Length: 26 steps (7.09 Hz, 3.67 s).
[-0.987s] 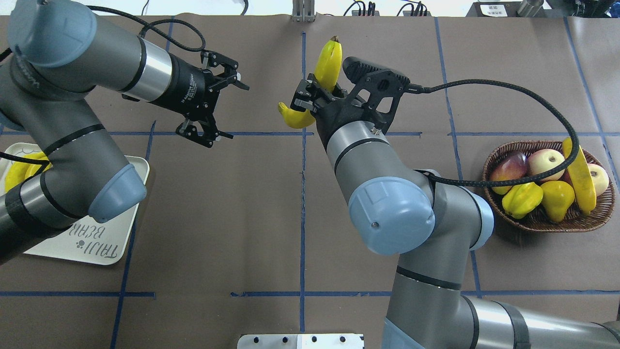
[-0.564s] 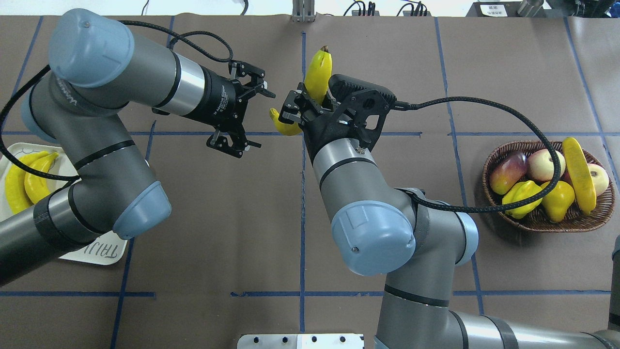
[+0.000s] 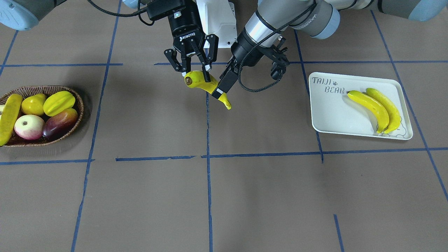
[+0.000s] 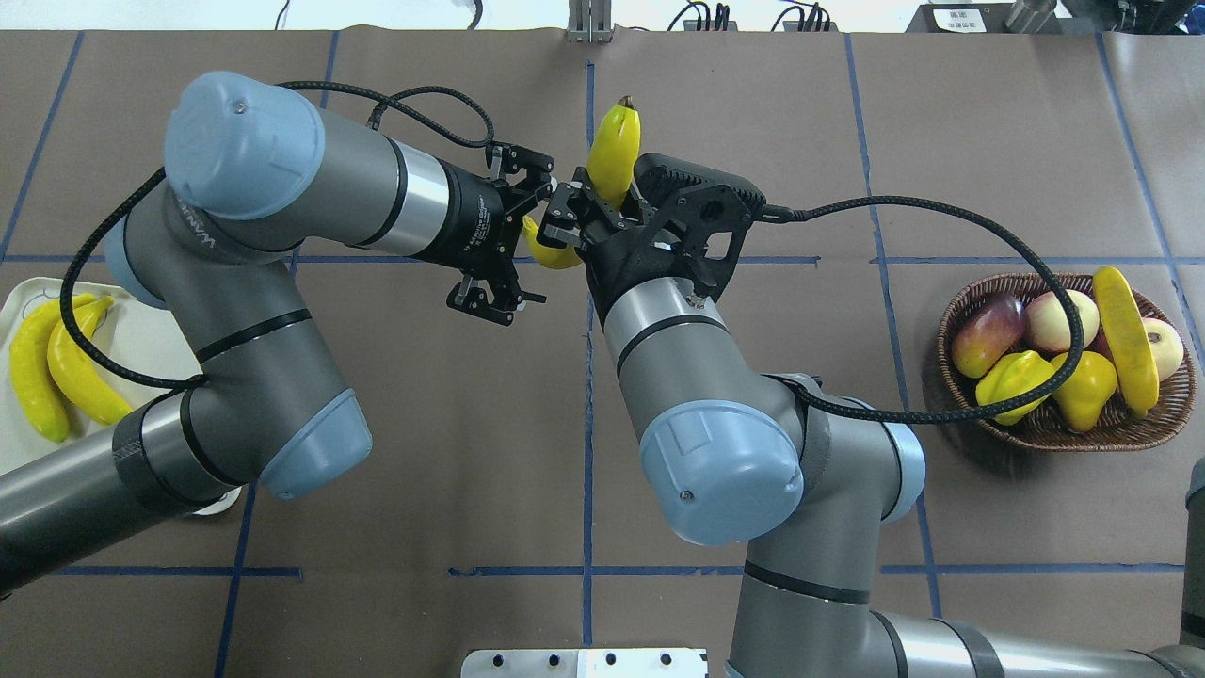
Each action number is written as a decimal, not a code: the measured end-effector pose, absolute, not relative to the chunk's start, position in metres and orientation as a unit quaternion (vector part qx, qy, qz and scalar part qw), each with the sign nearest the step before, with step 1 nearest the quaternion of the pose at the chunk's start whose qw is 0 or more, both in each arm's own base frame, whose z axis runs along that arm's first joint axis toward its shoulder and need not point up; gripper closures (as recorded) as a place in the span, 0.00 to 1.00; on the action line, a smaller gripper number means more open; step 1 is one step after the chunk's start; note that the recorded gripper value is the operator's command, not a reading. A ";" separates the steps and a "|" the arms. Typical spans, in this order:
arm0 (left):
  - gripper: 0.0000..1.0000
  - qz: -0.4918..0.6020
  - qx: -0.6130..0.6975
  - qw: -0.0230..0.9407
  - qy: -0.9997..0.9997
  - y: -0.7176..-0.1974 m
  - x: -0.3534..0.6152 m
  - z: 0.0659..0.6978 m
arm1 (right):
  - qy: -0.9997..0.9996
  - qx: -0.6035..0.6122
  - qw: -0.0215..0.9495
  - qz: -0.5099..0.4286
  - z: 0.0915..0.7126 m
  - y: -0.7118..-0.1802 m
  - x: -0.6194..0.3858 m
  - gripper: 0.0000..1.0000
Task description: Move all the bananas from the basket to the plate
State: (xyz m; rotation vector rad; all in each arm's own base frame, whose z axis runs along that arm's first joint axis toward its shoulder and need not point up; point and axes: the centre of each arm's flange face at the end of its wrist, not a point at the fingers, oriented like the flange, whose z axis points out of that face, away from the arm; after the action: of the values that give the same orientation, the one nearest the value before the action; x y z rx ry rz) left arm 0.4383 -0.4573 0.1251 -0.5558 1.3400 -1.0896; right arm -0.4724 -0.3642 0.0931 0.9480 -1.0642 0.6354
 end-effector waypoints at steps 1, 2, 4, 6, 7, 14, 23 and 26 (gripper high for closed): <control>0.27 -0.474 -0.242 0.615 0.582 -0.460 0.442 0.124 | -0.481 0.427 0.710 0.287 0.093 -0.364 -0.472 1.00; 0.63 -0.474 -0.242 0.615 0.582 -0.461 0.444 0.124 | -0.482 0.427 0.709 0.287 0.092 -0.364 -0.472 1.00; 1.00 -0.474 -0.242 0.614 0.583 -0.462 0.444 0.124 | -0.483 0.427 0.709 0.287 0.091 -0.364 -0.471 0.39; 1.00 -0.474 -0.241 0.614 0.584 -0.463 0.443 0.126 | -0.487 0.426 0.706 0.288 0.090 -0.363 -0.468 0.00; 1.00 -0.473 -0.241 0.612 0.586 -0.464 0.441 0.125 | -0.486 0.426 0.707 0.288 0.092 -0.363 -0.468 0.00; 1.00 -0.344 -0.142 0.732 0.571 -0.489 0.383 0.229 | -0.524 0.397 0.709 0.255 0.095 -0.351 -0.413 0.00; 1.00 -0.049 0.177 0.934 0.306 -0.459 0.227 0.524 | -0.461 0.211 0.855 0.108 0.260 -0.472 -0.307 0.00; 0.91 -0.020 0.194 0.947 0.255 -0.451 0.255 0.552 | -0.440 0.179 0.877 0.067 0.306 -0.473 -0.286 0.00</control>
State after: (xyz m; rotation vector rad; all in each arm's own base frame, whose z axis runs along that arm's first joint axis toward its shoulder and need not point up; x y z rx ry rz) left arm 0.2552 -0.4512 0.5519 0.3958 0.5183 -0.0399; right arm -0.2865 -0.4734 0.3063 0.3733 -0.9188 0.1396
